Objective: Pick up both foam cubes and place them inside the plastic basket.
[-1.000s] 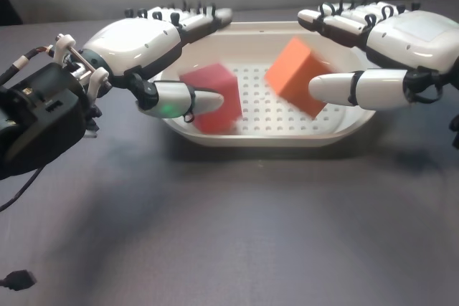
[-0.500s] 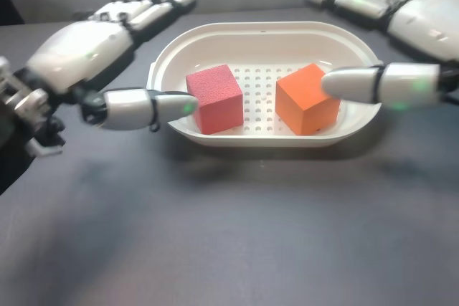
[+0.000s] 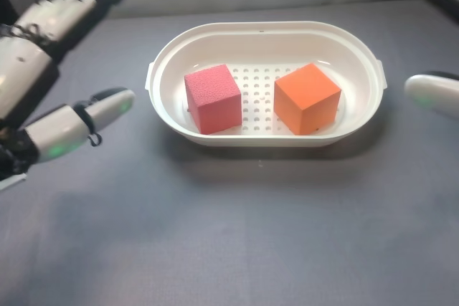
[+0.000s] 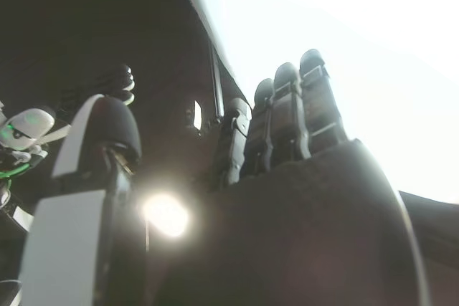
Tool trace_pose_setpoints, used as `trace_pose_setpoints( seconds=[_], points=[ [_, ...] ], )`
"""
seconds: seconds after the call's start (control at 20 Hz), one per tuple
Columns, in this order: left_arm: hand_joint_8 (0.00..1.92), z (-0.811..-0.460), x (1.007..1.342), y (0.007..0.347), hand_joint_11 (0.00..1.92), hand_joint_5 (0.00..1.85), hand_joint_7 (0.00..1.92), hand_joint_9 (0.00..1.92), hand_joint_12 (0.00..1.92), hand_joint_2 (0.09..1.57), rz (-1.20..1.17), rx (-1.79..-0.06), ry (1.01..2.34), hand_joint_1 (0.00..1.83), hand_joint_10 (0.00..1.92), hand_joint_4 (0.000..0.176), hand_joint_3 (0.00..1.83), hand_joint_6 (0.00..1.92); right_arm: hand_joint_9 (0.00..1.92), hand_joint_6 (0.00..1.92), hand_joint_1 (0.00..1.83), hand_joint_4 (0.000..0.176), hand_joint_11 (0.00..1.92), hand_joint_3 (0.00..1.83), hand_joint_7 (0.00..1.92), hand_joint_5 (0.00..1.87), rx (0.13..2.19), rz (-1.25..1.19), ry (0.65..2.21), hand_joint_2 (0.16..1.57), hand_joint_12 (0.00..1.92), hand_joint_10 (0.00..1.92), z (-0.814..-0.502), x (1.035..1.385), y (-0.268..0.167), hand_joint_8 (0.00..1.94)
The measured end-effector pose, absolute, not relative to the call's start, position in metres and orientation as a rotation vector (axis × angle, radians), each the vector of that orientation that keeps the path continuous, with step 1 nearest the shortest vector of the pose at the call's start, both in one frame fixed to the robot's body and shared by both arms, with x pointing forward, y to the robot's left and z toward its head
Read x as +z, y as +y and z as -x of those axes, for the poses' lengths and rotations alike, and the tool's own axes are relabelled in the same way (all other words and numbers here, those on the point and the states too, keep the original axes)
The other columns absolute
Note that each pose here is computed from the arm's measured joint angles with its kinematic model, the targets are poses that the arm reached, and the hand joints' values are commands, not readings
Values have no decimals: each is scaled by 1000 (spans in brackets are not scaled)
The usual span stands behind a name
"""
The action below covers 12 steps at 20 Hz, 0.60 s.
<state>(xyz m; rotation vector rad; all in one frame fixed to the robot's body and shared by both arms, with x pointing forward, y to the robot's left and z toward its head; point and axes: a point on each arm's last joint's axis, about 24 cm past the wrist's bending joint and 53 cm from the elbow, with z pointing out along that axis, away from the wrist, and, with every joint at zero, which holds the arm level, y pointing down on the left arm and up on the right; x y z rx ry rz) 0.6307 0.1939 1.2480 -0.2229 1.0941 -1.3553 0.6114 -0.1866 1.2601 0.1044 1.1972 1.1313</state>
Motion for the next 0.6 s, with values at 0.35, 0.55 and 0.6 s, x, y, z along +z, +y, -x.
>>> trace_pose_setpoints(
  seconds=[0.35, 0.55, 0.6],
  points=[
    [19, -601, 1284, 204, 0, 385, 164, 137, 696, 1415, 140, -1391, 953, 707, 28, 127, 0, 1497, 96, 19, 160, 26, 0, 15, 32, 68, 1180, -41, 1004, 1306, 365, 16, -575, 1307, -201, 4],
    [60, -587, 1318, 199, 3, 485, 467, 426, 1120, 1342, 40, -1382, 879, 756, 109, 158, 15, 1521, 187, 7, 431, 95, 0, 1, 125, 49, 1160, -23, 930, 1266, 511, 24, -563, 1327, -218, 11],
    [60, -584, 1323, 200, 3, 485, 467, 426, 1120, 1342, 19, -1381, 870, 756, 109, 158, 15, 1521, 187, 7, 431, 95, 0, 1, 125, 49, 1153, -25, 921, 1266, 511, 24, -561, 1331, -221, 11]
  ],
)
